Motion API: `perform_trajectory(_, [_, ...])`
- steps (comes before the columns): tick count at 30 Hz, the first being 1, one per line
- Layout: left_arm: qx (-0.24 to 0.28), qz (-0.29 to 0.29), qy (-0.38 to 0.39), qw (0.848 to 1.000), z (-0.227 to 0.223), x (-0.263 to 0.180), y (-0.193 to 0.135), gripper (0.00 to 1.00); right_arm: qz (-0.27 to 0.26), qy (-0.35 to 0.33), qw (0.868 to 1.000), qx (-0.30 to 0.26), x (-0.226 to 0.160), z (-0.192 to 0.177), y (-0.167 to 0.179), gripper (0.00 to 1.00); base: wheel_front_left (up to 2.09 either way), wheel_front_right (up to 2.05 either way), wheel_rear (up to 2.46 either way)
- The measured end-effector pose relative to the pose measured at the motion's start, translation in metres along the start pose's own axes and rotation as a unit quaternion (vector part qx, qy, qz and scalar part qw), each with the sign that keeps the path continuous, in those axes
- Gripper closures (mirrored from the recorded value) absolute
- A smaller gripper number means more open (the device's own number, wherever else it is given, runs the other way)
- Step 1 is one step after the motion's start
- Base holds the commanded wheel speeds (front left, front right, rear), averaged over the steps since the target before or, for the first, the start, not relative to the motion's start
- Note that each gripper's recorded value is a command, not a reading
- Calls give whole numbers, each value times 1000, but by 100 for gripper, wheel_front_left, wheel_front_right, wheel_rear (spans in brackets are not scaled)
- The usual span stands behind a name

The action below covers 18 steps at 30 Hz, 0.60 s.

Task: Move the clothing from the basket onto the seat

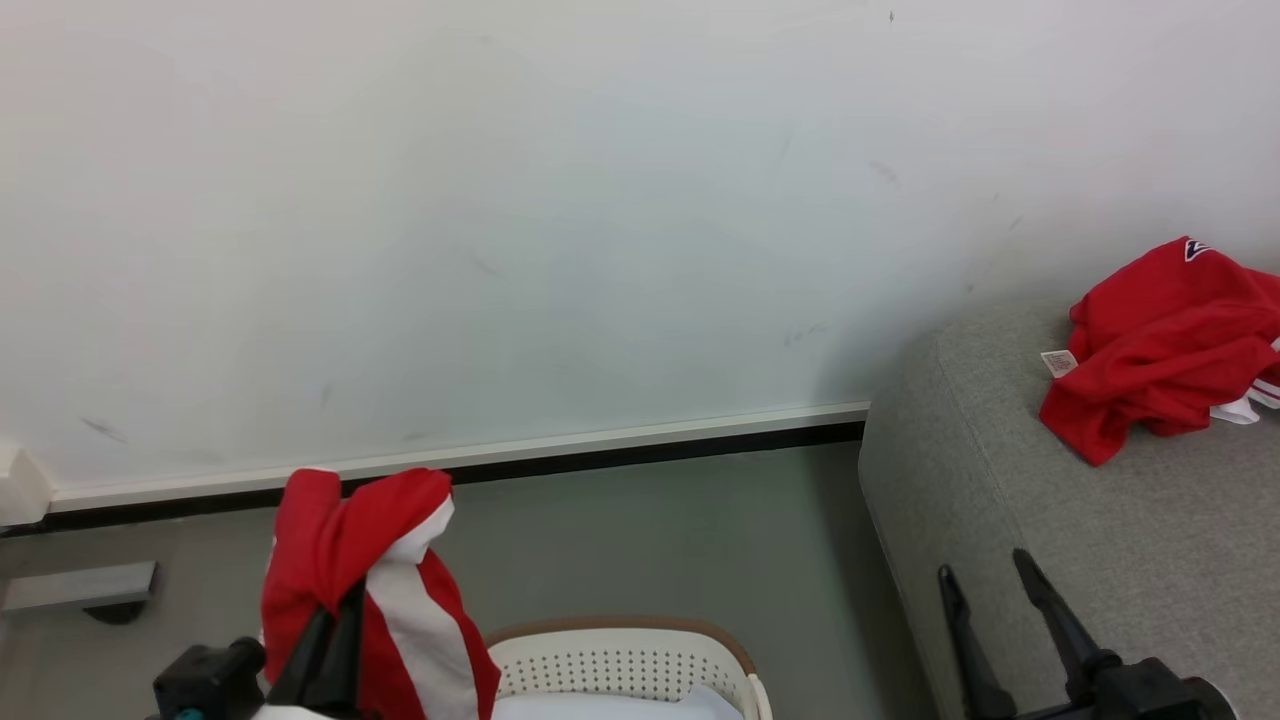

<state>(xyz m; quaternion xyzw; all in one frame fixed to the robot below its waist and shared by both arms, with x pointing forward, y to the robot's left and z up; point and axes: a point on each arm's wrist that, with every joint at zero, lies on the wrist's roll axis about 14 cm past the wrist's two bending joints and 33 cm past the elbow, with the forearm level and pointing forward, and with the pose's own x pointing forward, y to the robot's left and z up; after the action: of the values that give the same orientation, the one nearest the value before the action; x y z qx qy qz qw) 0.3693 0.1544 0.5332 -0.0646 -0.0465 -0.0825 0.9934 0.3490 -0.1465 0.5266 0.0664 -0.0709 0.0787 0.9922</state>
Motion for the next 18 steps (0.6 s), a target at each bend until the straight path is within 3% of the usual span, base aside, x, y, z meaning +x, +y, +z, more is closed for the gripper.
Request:
perform_trajectory(5, [-5,-11,-6,1000,2,0,-6,100,32,9,999,5,3,-6,21,0,0,0,0])
perform_trajectory(10, [-16,-43,-7,999,1,2,-24,100,102,14,995,13,10,-8,66,0,0,0,0])
perform_trajectory(18, [-41,-120,-23,992,16,6,-71,100,244,38,968,33,5,-16,145,0,0,0,0])
